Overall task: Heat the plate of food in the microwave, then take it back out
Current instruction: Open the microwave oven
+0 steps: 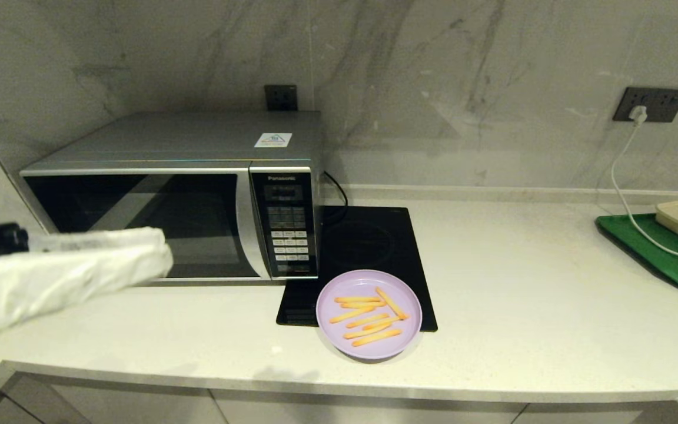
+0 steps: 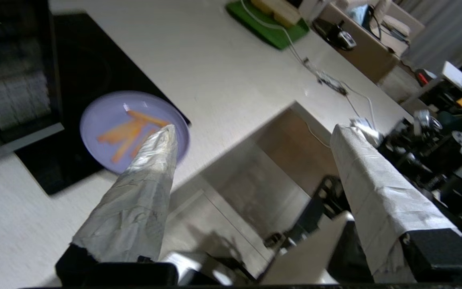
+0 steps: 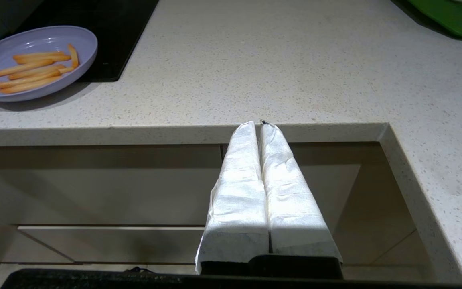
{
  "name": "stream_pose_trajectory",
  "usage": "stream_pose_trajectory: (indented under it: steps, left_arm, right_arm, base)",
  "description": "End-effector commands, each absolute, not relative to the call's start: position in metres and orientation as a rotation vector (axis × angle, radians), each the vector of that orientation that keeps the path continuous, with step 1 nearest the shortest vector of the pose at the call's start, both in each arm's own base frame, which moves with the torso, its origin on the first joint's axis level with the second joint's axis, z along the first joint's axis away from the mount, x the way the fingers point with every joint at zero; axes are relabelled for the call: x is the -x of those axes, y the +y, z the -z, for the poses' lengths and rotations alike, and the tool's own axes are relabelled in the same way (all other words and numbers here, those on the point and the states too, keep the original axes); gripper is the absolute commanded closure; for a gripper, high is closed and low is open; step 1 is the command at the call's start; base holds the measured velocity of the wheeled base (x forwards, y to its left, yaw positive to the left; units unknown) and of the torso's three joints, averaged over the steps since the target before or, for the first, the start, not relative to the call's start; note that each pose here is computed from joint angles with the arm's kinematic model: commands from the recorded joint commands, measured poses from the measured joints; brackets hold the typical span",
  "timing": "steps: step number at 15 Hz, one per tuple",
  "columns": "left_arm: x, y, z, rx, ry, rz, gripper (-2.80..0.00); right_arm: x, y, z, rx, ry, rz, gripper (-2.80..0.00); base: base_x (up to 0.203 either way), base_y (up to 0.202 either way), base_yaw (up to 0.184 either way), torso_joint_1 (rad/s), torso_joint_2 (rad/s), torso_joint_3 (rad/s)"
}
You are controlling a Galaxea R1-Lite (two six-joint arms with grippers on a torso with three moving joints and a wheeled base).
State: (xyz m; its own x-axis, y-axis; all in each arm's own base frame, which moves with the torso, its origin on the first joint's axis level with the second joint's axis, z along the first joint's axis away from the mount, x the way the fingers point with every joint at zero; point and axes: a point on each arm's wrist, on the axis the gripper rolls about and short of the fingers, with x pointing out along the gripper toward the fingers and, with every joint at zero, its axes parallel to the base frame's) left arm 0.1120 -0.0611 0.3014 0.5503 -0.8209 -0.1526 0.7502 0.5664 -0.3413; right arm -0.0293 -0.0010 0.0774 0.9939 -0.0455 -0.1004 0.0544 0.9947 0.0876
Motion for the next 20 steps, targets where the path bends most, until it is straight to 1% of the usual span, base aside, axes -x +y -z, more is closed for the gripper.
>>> stream_pose_trajectory:
  steps: [1, 2, 3, 4, 6, 8, 11, 14, 16, 20]
  left_arm:
    - [-0.155, -0.066, -0.320, 0.190, 0.296, 0.885, -2.80]
    - [-0.169, -0.058, -0.315, 0.110, 0.290, 0.838, -2.80]
    - [-0.184, -0.047, -0.300, 0.042, 0.319, 0.818, -2.80]
    - [-0.195, -0.038, -0.282, 0.043, 0.366, 0.861, -2.80]
    - [-0.213, -0.025, -0.249, 0.117, 0.439, 0.972, -2.80]
    - [-0.236, -0.017, -0.227, 0.147, 0.419, 1.018, -2.80]
    - [-0.269, -0.013, -0.183, 0.212, 0.458, 1.080, -2.80]
    - [-0.302, -0.010, -0.147, 0.255, 0.470, 1.133, -2.80]
    - [-0.322, -0.009, -0.132, 0.238, 0.437, 1.140, -2.80]
    - [-0.341, -0.010, -0.127, 0.214, 0.409, 1.141, -2.80]
  right_arm:
    - [0.029, -0.001, -0.077, -0.091, 0.101, 0.051, 0.00]
    - [0.029, -0.001, -0.077, -0.091, 0.101, 0.050, 0.00]
    - [0.029, -0.001, -0.077, -0.091, 0.101, 0.051, 0.00]
    - [0.029, -0.001, -0.077, -0.091, 0.101, 0.051, 0.00]
    - [0.029, -0.001, -0.077, -0.091, 0.101, 0.051, 0.00]
    - [0.029, -0.001, -0.077, -0.091, 0.101, 0.051, 0.00]
    - [0.029, -0.001, -0.077, -0.090, 0.101, 0.051, 0.00]
    - [0.029, -0.001, -0.077, -0.091, 0.101, 0.050, 0.00]
    - [0.029, -0.001, -0.077, -0.090, 0.101, 0.050, 0.00]
    - [0.029, -0.001, -0.077, -0.091, 0.101, 0.049, 0.00]
  base:
    - [0.000, 0.000, 0.000, 0.000, 0.00, 0.000]
    - [0.000, 0.000, 0.000, 0.000, 0.00, 0.000]
    - [0.000, 0.000, 0.000, 0.000, 0.00, 0.000]
    - [0.000, 0.000, 0.000, 0.000, 0.00, 0.000]
    - [0.000, 0.000, 0.000, 0.000, 0.00, 0.000]
    - [0.000, 0.000, 0.000, 0.000, 0.00, 0.000]
    - [0.000, 0.000, 0.000, 0.000, 0.00, 0.000]
    - [0.000, 0.000, 0.000, 0.000, 0.00, 0.000]
    - [0.000, 0.000, 0.000, 0.000, 0.00, 0.000]
    - [0.000, 0.000, 0.000, 0.000, 0.00, 0.000]
